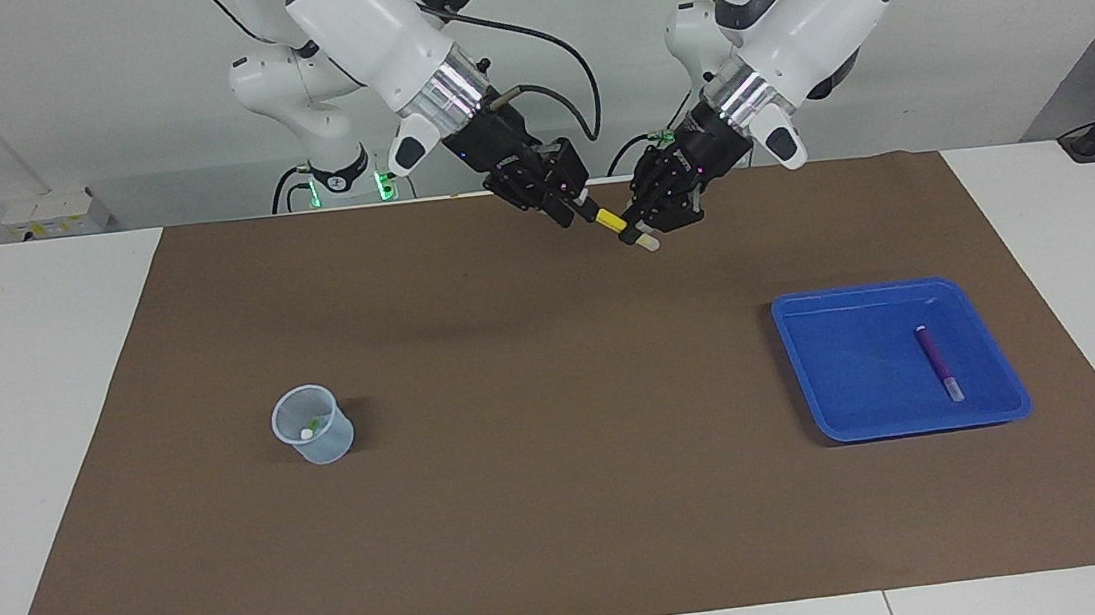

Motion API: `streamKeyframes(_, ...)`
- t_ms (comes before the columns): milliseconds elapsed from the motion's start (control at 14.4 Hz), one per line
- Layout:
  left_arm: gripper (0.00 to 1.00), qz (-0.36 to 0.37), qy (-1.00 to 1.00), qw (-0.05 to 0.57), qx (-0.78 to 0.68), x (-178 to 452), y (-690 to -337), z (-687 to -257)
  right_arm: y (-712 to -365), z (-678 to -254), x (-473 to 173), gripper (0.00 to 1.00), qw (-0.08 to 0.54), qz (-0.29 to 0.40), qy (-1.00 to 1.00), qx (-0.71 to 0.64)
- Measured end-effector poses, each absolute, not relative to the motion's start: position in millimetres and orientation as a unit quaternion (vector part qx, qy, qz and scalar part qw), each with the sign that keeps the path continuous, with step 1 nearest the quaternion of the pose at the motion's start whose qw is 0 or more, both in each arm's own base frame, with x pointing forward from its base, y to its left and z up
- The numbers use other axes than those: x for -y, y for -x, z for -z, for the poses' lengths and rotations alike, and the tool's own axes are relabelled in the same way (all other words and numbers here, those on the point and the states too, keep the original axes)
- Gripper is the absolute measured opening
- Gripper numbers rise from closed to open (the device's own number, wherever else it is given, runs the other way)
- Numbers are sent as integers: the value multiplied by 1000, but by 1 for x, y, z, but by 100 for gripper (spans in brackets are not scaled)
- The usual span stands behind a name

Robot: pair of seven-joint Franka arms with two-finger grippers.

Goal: Right arm passes pens to left for tray arrangement
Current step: 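Close the left gripper on the pen while the right gripper opens, then lower the yellow pen into the blue tray with the left gripper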

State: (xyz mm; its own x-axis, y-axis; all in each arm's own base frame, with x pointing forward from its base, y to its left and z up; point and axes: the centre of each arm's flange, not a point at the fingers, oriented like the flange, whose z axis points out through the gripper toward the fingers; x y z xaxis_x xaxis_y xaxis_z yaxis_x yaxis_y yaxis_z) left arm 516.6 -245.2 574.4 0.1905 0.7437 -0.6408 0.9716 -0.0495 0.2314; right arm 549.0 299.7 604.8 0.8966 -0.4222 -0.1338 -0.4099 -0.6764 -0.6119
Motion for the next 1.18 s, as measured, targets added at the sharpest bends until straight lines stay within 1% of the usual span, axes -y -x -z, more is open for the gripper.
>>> streamKeyframes(69,18,173,-716,319,-596,243,-516,-569,-554,-601,-285,100,318,14,928,-192)
streamKeyframes(208,18,162,-748,309,-564,227,-518,-554,-564,-595,-250,100,285,32,951,-115)
streamKeyframes(485,18,112,-857,244,-439,196,-512,-539,-577,-580,-198,100,205,75,975,41)
streamKeyframes(762,18,99,-899,217,-367,190,-498,-521,-586,-548,-163,100,132,96,973,161)
streamKeyframes(969,18,85,-941,203,-259,180,-481,-501,-604,-520,-131,100,97,109,963,225)
streamKeyframes(1177,18,75,-955,198,-205,157,-470,-488,-624,-486,-119,100,57,115,957,260)
